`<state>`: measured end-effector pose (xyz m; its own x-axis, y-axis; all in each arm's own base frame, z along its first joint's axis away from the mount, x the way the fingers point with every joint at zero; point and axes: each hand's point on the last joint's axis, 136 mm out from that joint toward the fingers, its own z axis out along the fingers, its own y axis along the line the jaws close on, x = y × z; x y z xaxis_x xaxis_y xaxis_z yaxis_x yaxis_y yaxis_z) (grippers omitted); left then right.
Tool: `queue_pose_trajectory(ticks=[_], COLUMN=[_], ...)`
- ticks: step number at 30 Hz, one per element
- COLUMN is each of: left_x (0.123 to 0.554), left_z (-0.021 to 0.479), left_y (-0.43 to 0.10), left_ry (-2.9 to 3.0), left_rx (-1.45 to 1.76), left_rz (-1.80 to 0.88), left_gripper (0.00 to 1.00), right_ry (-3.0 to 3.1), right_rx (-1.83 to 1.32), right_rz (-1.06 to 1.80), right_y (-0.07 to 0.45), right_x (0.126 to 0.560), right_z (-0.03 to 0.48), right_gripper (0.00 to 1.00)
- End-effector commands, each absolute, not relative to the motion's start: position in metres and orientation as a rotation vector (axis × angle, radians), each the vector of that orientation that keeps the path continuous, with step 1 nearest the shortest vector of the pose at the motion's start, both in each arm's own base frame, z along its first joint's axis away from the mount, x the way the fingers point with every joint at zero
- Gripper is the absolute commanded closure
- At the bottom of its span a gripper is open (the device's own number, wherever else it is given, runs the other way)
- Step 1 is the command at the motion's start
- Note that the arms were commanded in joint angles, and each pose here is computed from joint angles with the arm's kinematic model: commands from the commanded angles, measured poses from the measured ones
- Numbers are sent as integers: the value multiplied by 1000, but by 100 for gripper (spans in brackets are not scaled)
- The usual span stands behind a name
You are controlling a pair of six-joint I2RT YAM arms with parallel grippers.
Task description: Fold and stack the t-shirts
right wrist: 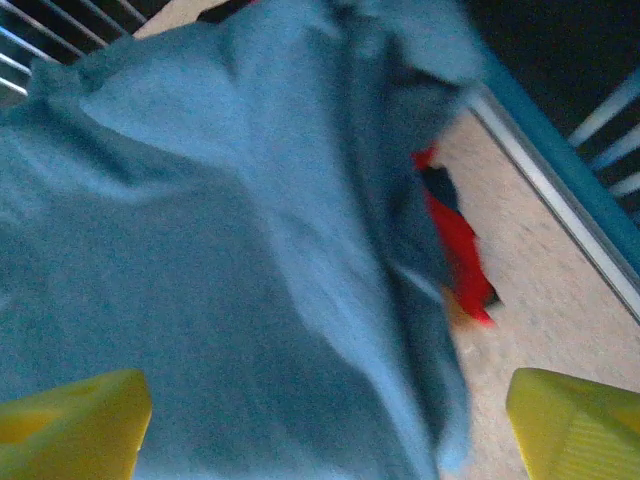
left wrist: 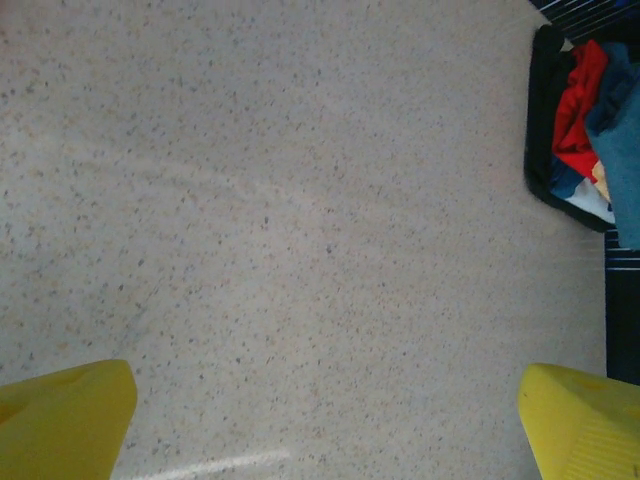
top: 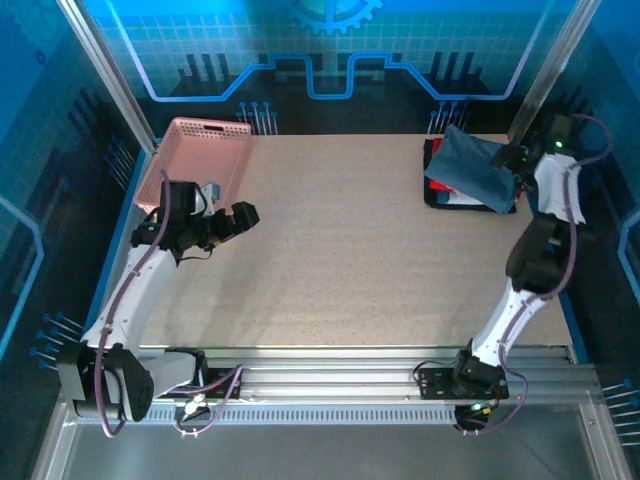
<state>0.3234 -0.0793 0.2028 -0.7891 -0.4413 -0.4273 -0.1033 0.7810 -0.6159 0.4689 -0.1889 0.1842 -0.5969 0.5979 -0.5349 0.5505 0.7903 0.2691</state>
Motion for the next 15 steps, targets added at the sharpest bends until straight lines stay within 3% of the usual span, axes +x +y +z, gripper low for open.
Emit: queue_pose_trajectory(ticks=[1, 7, 15], left_x=[332, 341, 336], left_z=[203, 203, 188], left_y=[-80, -80, -60], left_ry=[2359, 2346, 2297], left_rx=[-380, -356, -418], left_rz=[-803, -797, -680], left_gripper=[1, 1, 1], right_ry=[2169, 2213, 2220], right_rx=[847, 841, 680], right_rz=[172, 213, 386], right_y=[-186, -168, -72], right_x=[456, 411, 323], right_z=[223, 219, 196], right_gripper=[0, 0, 0])
